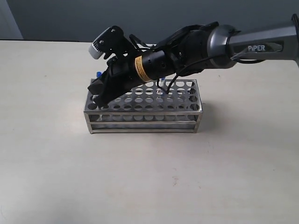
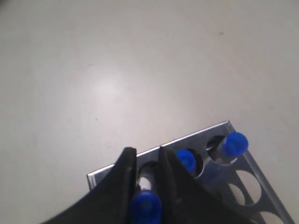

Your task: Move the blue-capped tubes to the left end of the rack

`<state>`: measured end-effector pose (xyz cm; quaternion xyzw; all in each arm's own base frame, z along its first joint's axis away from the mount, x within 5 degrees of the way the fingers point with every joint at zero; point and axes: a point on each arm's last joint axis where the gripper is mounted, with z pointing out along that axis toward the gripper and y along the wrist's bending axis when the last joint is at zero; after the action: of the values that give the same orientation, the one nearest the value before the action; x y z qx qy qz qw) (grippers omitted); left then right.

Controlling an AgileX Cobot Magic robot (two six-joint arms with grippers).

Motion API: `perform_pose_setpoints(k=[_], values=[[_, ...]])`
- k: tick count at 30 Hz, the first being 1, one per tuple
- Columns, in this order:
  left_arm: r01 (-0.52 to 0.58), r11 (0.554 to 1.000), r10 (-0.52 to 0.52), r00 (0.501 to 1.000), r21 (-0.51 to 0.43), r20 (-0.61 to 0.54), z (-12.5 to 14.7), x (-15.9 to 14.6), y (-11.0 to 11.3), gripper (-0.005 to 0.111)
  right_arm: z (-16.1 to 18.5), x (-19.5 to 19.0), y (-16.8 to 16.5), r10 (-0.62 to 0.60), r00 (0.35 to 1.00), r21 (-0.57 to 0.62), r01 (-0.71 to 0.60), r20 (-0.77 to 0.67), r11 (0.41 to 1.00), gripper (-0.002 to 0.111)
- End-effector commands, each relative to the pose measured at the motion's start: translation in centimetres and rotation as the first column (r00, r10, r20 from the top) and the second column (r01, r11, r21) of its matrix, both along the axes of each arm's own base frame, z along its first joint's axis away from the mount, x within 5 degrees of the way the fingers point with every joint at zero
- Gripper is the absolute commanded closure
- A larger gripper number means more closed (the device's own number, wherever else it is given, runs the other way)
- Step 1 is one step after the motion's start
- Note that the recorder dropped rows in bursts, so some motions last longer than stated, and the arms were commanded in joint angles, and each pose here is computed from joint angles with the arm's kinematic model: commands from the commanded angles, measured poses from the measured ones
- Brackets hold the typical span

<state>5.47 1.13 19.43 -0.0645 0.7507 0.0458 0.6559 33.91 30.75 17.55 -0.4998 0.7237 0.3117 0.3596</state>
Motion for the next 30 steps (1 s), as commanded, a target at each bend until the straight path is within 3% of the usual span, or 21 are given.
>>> perform_pose_setpoints(k=[1, 10, 27, 30], values=[[0.008, 1.0, -0.008, 1.0, -0.004, -0.002, -0.1, 0.0, -0.1, 0.106, -0.4, -0.6, 1.2, 0.043, 0.999, -0.006, -0.043, 0.017, 0.999, 0.109], [0.008, 1.0, -0.008, 1.0, -0.004, -0.002, -0.1, 0.0, -0.1, 0.106, -0.7, -0.6, 3.0, 0.079, 0.997, 0.007, -0.079, 0.027, 0.997, 0.109], [0.008, 1.0, -0.008, 1.0, -0.004, -0.002, -0.1, 0.0, -0.1, 0.106, -2.1, -0.7, 3.1, 0.096, 0.995, -0.002, -0.096, -0.007, 0.995, 0.109], [0.008, 1.0, -0.008, 1.0, -0.004, -0.002, -0.1, 0.0, -0.1, 0.106, -2.0, -1.0, 3.2, 0.119, 0.993, 0.008, -0.119, -0.02, 0.993, 0.104]])
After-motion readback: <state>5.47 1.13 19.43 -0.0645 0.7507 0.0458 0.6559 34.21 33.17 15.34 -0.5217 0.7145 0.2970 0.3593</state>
